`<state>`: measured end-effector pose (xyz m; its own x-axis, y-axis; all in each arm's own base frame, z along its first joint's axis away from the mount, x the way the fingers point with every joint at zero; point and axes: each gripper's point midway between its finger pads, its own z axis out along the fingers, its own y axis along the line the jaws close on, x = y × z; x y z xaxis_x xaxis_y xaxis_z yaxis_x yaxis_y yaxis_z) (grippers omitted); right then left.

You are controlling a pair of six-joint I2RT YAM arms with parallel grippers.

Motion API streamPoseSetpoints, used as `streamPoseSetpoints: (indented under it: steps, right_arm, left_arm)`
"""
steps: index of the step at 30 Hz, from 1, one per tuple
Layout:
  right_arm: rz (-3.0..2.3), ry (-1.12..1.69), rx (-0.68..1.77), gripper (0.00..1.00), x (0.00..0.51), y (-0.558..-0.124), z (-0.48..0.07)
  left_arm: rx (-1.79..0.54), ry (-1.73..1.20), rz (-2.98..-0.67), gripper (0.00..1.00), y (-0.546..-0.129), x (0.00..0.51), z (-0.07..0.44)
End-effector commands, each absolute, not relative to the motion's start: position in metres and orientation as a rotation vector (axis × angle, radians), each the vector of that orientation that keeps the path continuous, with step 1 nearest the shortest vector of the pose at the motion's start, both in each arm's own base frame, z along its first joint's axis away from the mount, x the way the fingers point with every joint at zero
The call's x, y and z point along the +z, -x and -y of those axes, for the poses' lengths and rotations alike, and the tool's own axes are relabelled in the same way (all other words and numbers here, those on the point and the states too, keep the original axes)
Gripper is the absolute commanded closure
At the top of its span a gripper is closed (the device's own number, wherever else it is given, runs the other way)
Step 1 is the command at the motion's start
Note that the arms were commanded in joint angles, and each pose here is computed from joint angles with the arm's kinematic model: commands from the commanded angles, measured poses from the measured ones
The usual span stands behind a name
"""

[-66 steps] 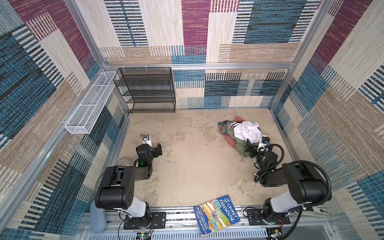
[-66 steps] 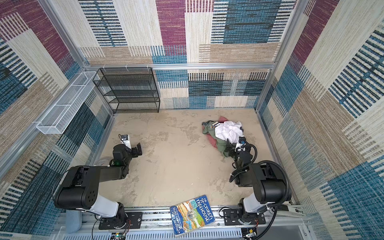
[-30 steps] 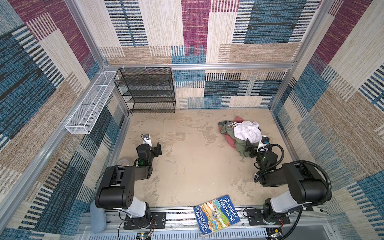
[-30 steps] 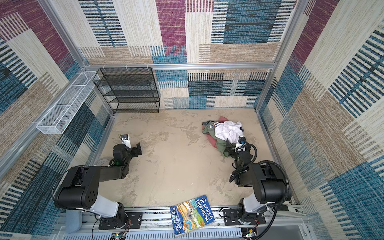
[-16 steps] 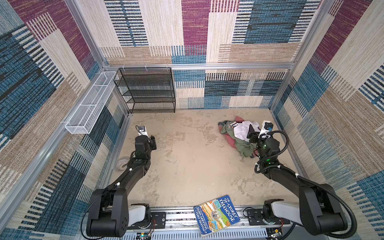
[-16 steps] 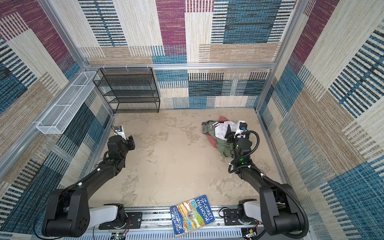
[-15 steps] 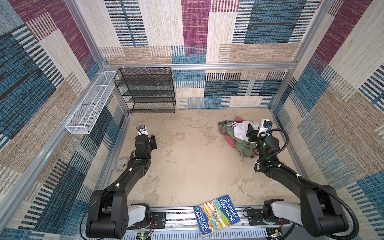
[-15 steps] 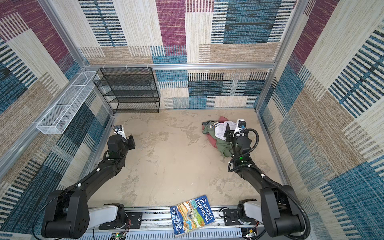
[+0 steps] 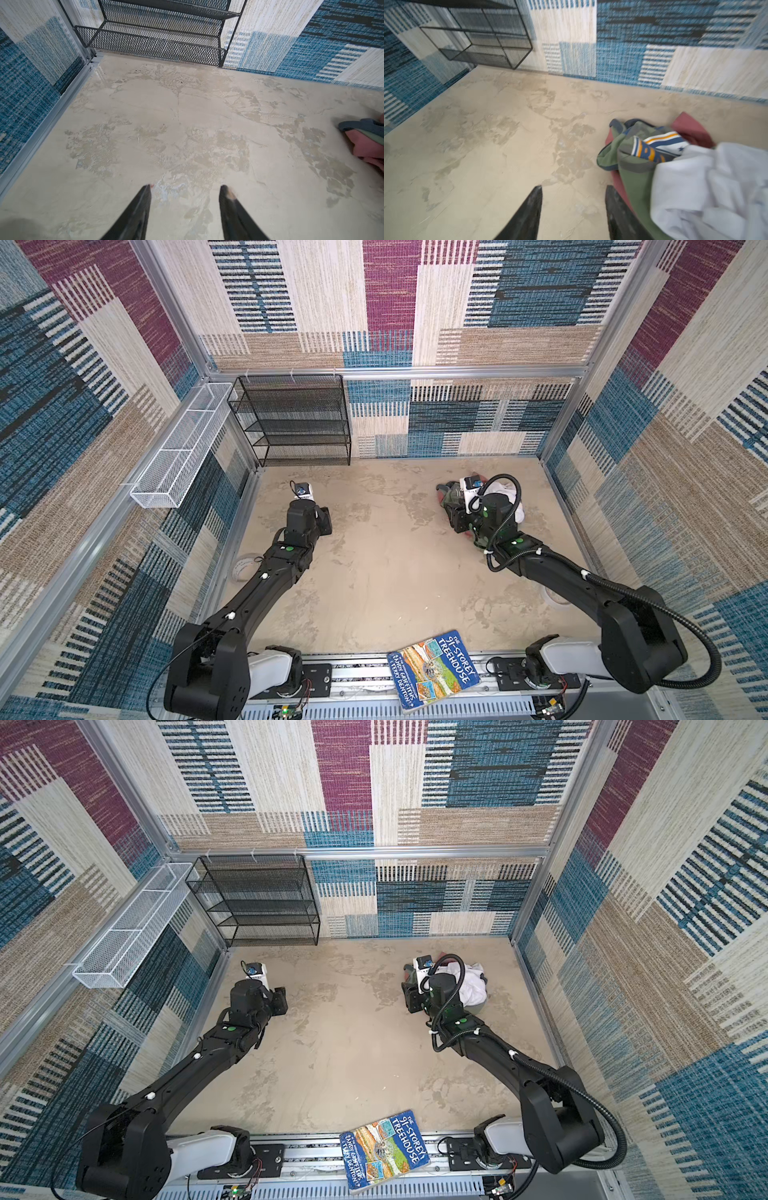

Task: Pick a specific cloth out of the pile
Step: 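Reach the right gripper down into the clothes pile and grasp the pink shirt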

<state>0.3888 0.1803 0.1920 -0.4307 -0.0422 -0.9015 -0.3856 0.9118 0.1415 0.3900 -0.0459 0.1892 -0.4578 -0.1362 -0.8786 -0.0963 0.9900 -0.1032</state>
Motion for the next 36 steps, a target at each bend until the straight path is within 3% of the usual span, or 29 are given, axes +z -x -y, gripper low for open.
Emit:
streamPoseSetpoints:
  steps: [1, 21, 36]
  right_arm:
    - [-2.081, 0.316, 0.469, 0.53, 0.171, -0.383, -0.19]
    - [-2.395, 0.211, 0.183, 0.6, 0.088, -0.417, -0.167]
    - [-2.385, 0.146, -0.063, 0.59, 0.08, -0.437, -0.139]
  left_arm:
    - [-0.097, 0.177, -2.055, 0.43, -0.387, 0.192, 0.052]
    - [-0.088, 0.163, -2.06, 0.43, -0.378, 0.2, 0.05]
    - [-0.069, 0.141, -2.061, 0.42, -0.375, 0.197, 0.048]
